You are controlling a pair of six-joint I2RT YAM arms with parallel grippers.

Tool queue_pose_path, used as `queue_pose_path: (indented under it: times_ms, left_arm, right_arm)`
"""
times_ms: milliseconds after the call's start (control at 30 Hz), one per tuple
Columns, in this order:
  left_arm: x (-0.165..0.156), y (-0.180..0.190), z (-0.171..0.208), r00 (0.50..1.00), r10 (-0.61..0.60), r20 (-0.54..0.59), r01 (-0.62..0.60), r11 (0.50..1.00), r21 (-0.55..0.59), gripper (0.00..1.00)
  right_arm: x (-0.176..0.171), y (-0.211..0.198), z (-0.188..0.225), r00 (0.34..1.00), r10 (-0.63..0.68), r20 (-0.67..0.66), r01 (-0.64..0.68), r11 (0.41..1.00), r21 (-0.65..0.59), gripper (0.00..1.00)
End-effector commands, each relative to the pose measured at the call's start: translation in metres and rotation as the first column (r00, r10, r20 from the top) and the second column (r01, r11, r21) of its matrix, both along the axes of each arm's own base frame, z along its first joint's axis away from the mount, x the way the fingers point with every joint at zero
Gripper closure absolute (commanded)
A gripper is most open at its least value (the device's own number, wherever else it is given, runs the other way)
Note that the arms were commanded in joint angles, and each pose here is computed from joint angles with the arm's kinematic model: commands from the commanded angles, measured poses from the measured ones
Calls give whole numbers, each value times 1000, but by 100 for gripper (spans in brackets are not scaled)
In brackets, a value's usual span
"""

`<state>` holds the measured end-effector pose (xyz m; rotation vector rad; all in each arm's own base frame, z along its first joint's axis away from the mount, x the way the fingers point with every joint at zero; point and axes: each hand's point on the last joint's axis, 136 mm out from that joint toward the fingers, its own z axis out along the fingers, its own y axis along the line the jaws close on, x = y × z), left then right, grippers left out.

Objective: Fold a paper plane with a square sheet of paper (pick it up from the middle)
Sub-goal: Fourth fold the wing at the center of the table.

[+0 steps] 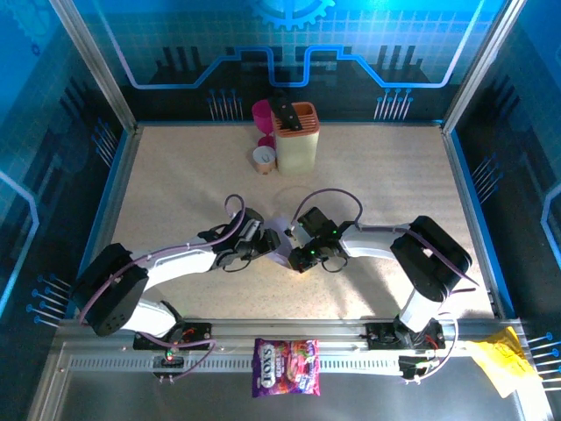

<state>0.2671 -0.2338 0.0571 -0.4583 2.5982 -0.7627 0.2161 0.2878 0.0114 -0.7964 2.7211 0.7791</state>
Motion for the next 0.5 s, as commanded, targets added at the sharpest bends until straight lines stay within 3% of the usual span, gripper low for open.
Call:
queue_pose_path:
  times_ms: [0,467]
  left_arm:
    - [3,-1,2,1000,-16,-8,16,1000,19,50]
    - [6,11,-12,999,5,-54,-1,996,84,59]
  right_arm:
    - [-29,-37,-38,993,-17,-116,-3,987,-163,100]
    - [-29,-38,-39,993,-20,-114,1,987,-163,100]
